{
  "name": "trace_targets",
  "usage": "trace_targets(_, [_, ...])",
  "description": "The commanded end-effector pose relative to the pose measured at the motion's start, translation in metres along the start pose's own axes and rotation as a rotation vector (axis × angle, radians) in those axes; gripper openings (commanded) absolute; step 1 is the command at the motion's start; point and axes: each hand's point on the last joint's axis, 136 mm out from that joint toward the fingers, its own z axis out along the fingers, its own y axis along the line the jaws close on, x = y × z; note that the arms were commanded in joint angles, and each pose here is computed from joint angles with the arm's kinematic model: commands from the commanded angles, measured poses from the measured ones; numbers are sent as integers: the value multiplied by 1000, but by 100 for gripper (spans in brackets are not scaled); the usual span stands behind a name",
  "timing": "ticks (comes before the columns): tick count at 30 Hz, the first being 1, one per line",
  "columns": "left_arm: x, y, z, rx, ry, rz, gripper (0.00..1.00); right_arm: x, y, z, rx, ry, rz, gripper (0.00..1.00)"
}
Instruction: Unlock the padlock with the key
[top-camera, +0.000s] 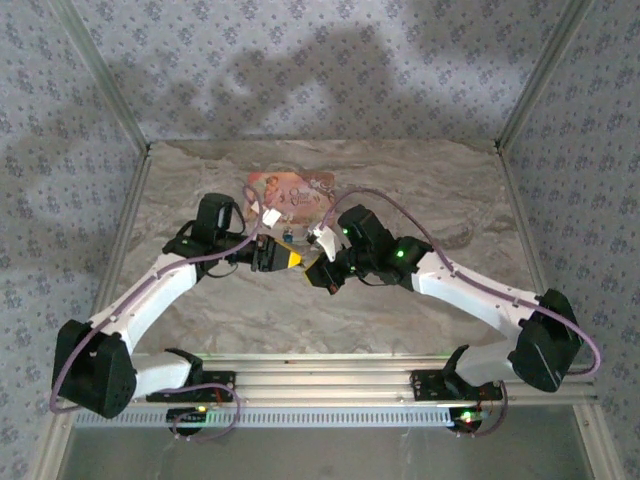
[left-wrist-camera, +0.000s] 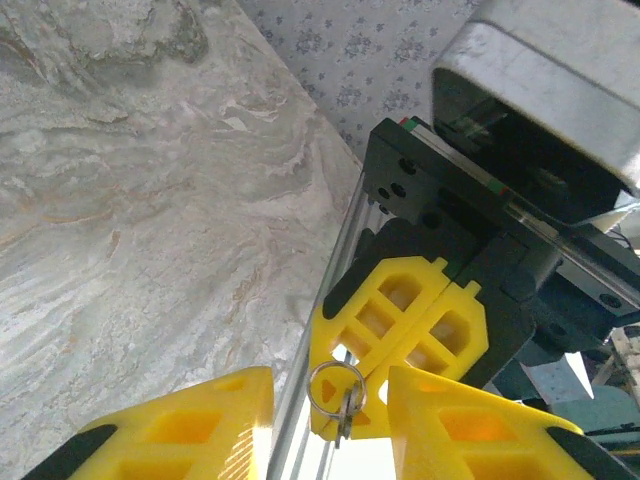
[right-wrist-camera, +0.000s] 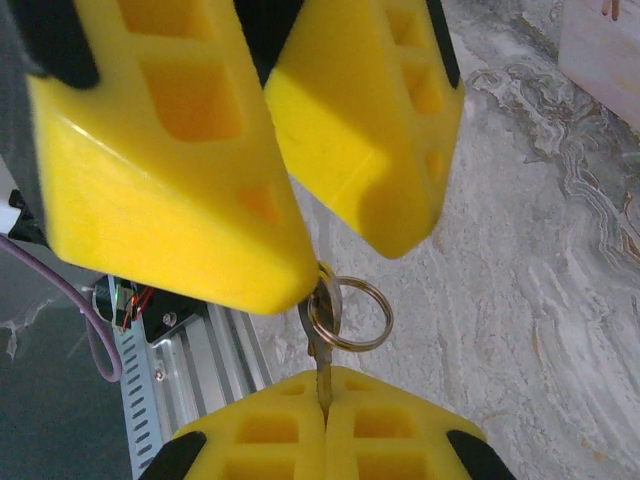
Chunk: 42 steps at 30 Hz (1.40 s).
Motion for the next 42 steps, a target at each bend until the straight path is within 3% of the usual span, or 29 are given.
trace_targets(1, [-3, -11, 3, 44, 21, 9, 36, -8, 8, -3, -27, -5, -21, 0])
trace_targets(4, [-2, -10, 5, 59, 32, -4, 29, -7, 7, -3, -26, -5, -18, 0])
trace_targets(10, [-2, -8, 7, 61, 39, -34, 1, -9, 0, -4, 15, -13, -1, 0])
trace_targets(11, [-4, -6, 6, 46, 29, -45, 0, -11, -4, -6, 43, -25, 10, 7])
trace_targets(14, [-15, 7, -2, -7, -49, -119, 0, -21, -18, -21, 144, -110, 51, 40])
trace_targets(16, [-25, 19, -14, -53, -149, -182, 0, -31, -32, -38, 218, -208, 127, 47])
trace_targets(20, [-35, 46, -34, -142, -357, -304, 0, -47, -47, -66, 278, -395, 325, 48])
trace_targets(25, [-42, 49, -38, -81, -479, -371, 0, -55, -47, -60, 217, -503, 504, 48])
trace_targets(34, [-54, 26, -52, -33, -571, -386, 0, -78, -35, -11, 97, -502, 637, 44])
trace_targets(38, [-51, 19, -55, -24, -586, -397, 0, -91, -32, -5, 42, -557, 682, 37])
trace_targets(42, [-44, 17, -58, -25, -600, -414, 0, -103, -28, -6, 5, -606, 702, 35])
